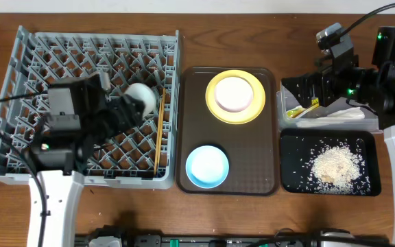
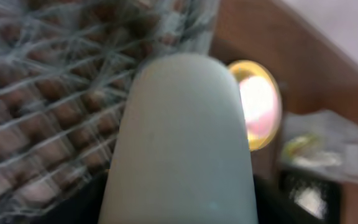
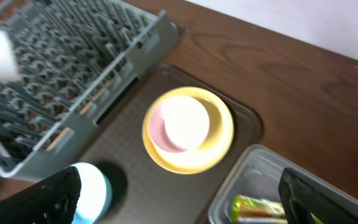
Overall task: Sort waste into correct bins and load items into the dishwasher
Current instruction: 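Carry the white cup with the left gripper into the dish rack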
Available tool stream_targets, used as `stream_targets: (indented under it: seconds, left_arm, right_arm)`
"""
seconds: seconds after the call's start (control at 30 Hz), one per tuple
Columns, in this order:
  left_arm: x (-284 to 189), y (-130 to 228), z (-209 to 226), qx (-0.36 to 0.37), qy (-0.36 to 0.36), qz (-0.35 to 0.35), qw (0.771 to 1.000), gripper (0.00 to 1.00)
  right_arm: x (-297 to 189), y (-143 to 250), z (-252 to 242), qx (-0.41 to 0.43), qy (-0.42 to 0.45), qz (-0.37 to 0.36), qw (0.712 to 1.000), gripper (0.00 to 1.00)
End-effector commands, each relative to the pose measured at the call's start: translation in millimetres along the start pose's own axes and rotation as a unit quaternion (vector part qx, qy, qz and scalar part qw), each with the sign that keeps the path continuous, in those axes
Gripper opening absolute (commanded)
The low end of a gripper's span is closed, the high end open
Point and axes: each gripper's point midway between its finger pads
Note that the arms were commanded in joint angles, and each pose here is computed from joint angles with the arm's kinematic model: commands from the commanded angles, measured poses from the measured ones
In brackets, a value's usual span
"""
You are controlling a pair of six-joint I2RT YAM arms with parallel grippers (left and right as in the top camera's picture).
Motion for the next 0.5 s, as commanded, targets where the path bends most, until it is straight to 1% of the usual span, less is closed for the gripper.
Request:
stream_targets:
  seconds: [0.0, 0.13, 0.2, 0.33, 0.47]
  left_arm:
    - [-18.5, -19.0, 27.5, 0.025, -0.106, -0.016, 0.994, 0.37]
    - [-3.5, 3.5, 39.0, 0.017, -0.123, 0.056, 0.991, 0.37]
    - [14.2, 14.8, 47.3, 0.01, -0.133, 0.105, 0.985, 0.37]
    - [39.0, 21.4, 57.2, 0.001, -0.143, 0.147, 0.979, 0.37]
    - [56.5, 25.3, 64.8, -0.004, -0.149, 0.172, 0.974, 0.37]
  right_arm:
    - [-1.9, 1.8, -11.0, 0.011, 0.025, 0.003, 1.0, 0.99]
    - [-1.8, 1.8, -10.9, 0.011, 0.025, 0.003, 1.0, 0.99]
    - [-1.8, 1.8, -10.9, 0.011, 0.025, 0.003, 1.0, 0.99]
    - [-1.8, 1.8, -10.9, 0.011, 0.025, 0.003, 1.0, 0.99]
    - [-1.8, 1.8, -10.9, 0.011, 0.025, 0.003, 1.0, 0.99]
Point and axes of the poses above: each gripper's point midway between its finger pads, its own x axis out along the fingers, its own z axis along the line the jaws close on, y = z × x, and after that the axes turned 8 degrees about x, right-handed
